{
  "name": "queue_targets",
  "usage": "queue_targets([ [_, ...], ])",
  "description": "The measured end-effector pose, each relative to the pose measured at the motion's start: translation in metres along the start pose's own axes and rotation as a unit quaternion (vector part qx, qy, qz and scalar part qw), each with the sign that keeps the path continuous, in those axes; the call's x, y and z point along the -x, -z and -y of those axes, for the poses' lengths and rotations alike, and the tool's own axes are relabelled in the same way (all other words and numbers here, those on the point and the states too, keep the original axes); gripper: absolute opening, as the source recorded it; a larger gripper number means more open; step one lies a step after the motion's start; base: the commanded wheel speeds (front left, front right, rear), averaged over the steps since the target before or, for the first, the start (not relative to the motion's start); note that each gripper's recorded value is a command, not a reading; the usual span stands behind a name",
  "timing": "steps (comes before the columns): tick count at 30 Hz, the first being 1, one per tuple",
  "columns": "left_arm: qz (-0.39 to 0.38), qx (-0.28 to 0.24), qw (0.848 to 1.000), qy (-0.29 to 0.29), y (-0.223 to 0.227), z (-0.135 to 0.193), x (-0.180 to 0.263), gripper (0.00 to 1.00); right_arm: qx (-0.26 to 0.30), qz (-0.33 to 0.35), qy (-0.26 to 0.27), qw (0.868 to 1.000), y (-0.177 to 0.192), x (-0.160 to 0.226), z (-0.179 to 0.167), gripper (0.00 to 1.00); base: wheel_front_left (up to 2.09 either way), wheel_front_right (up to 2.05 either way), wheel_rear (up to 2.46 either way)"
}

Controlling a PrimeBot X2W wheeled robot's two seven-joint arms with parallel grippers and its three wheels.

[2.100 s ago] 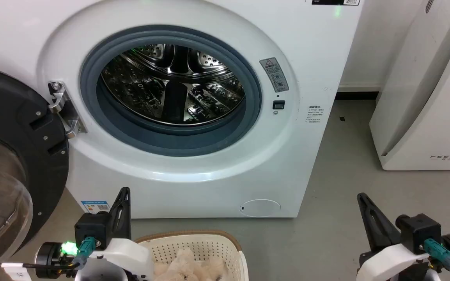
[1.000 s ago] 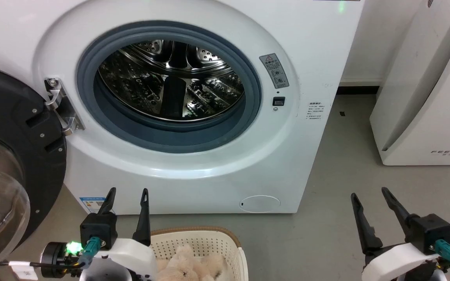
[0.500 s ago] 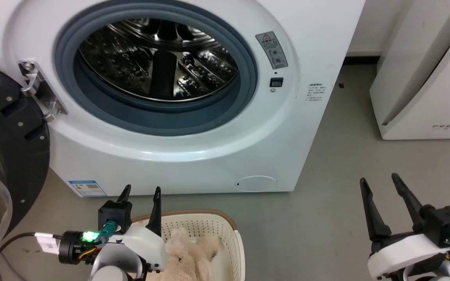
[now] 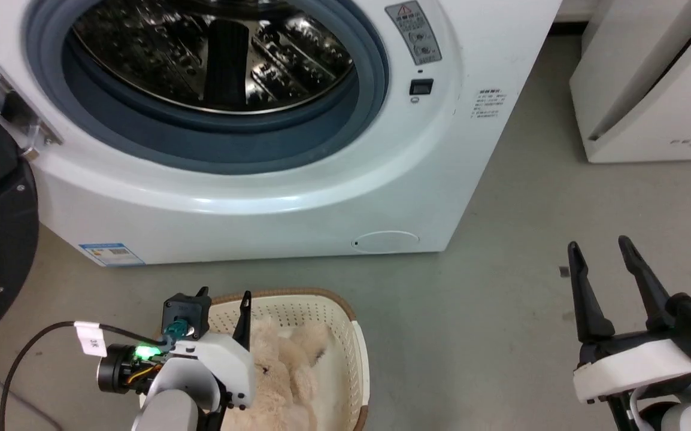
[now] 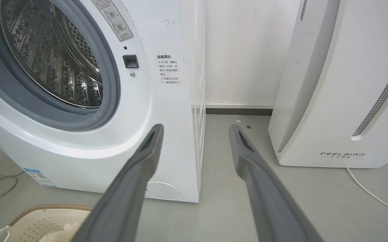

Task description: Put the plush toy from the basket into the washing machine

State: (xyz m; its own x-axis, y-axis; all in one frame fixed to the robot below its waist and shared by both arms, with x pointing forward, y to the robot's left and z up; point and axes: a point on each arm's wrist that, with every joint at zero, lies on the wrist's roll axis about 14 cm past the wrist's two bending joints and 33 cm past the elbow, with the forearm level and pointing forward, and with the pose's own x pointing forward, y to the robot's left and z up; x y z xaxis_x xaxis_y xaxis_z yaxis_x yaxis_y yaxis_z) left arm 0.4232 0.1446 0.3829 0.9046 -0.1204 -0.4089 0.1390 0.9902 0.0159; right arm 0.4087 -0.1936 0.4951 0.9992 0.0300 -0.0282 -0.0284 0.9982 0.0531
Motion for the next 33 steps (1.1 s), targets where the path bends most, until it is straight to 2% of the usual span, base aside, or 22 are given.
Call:
queue_targets([
  [9,-0.09,-0.007,0.996,0.017,0.045,0.003,-0.021,1.0,-0.01,-0.008,0.01,1.0,0.014,-0.015,0.007,1.0,0.0,0.0,0.0],
  [17,-0.177,-0.016,0.983,0.037,0.089,0.006,-0.035,1.0,-0.016,-0.018,0.021,0.999,0.03,-0.028,0.015,1.0,0.0,0.0,0.0],
  [33,-0.335,-0.029,0.939,0.075,0.173,0.014,-0.039,1.0,-0.03,-0.036,0.047,0.998,0.061,-0.045,0.034,1.0,0.0,0.0,0.0],
])
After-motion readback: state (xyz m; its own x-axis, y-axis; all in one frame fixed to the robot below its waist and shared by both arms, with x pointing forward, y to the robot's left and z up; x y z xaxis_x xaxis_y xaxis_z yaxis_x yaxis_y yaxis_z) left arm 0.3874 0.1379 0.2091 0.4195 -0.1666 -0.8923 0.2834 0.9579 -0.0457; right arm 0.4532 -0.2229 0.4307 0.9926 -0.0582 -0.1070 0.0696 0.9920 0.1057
